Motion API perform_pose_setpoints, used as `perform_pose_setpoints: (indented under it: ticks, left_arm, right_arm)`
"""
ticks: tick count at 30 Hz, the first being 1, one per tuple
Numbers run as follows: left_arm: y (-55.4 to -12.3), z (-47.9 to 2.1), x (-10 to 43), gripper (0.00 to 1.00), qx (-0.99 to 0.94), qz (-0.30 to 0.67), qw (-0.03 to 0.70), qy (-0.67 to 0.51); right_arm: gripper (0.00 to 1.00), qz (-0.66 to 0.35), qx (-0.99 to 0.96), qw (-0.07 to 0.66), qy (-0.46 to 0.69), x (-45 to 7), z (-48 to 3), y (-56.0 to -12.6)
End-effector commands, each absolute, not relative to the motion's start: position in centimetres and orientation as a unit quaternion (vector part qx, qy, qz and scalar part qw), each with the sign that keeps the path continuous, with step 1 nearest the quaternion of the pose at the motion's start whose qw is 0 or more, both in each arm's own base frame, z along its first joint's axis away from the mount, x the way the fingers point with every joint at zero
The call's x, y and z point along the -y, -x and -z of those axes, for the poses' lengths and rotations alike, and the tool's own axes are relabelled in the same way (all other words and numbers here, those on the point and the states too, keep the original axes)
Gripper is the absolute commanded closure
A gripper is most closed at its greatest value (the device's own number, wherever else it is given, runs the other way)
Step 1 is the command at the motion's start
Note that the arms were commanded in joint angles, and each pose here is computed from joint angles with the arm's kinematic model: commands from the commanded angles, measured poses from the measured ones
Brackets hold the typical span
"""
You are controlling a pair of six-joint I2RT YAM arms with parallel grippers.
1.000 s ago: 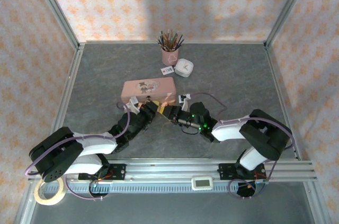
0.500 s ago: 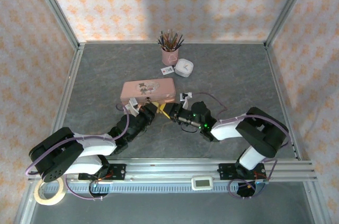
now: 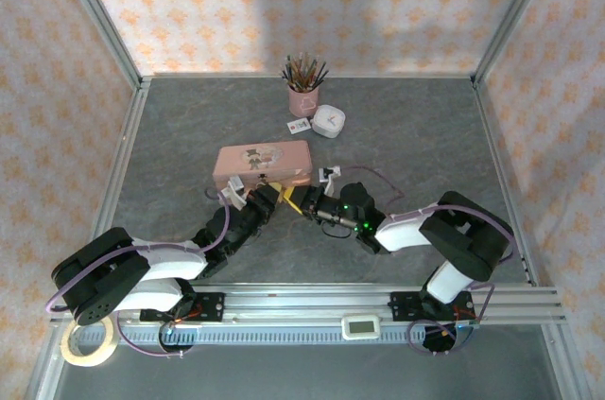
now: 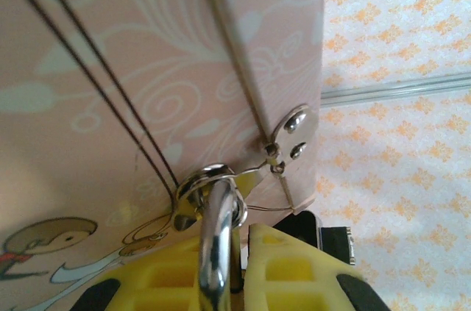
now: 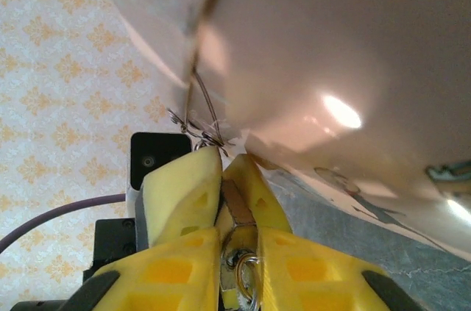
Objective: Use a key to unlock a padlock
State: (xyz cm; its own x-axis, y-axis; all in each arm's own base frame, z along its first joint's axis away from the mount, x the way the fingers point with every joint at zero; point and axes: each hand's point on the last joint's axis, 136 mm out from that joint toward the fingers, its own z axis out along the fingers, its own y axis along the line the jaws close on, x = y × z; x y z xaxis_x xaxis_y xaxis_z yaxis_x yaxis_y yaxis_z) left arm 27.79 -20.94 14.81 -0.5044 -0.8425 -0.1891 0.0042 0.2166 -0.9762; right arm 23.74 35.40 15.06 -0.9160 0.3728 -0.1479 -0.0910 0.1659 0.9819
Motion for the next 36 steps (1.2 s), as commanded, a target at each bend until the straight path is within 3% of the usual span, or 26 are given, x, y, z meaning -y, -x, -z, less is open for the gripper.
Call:
perform_pose_setpoints:
  ticks: [1, 5, 13, 23, 31, 36]
  left_arm:
    - [-28.0, -18.5, 20.7, 1.00, -0.622, 0.587, 0.416, 0.310]
    - [-27.9, -18.5, 20.7, 1.00, -0.619, 0.591, 0.415, 0.310]
    - [-28.0, -18.5, 20.8, 1.00, -0.622, 0.588, 0.416, 0.307]
    - [-25.1, -20.5, 20.2, 1.00, -0.599, 0.587, 0.521, 0.158]
    - [-25.1, -21.8, 22.7, 1.00, -0.586, 0.576, 0.568, 0.053]
    - [-25.9, -21.4, 22.8, 1.00, -0.592, 0.544, 0.593, 0.041]
  right_arm:
    - [0.77, -0.657, -0.727, 0.182, -0.079, -36.2, -16.4, -23.6]
    - [0.75, -0.657, -0.728, 0.180, -0.081, -36.3, -16.1, -23.5]
    - [1.00, -0.669, -0.716, 0.179, -0.088, -36.1, -16.8, -23.5]
    - [1.00, -0.719, -0.674, 0.100, -0.137, -34.5, -22.7, -25.7]
    - [1.00, -0.833, -0.523, -0.049, -0.174, -33.5, -32.0, -26.5]
    - [1.00, -0.846, -0.488, -0.081, -0.200, -33.1, -32.4, -26.9]
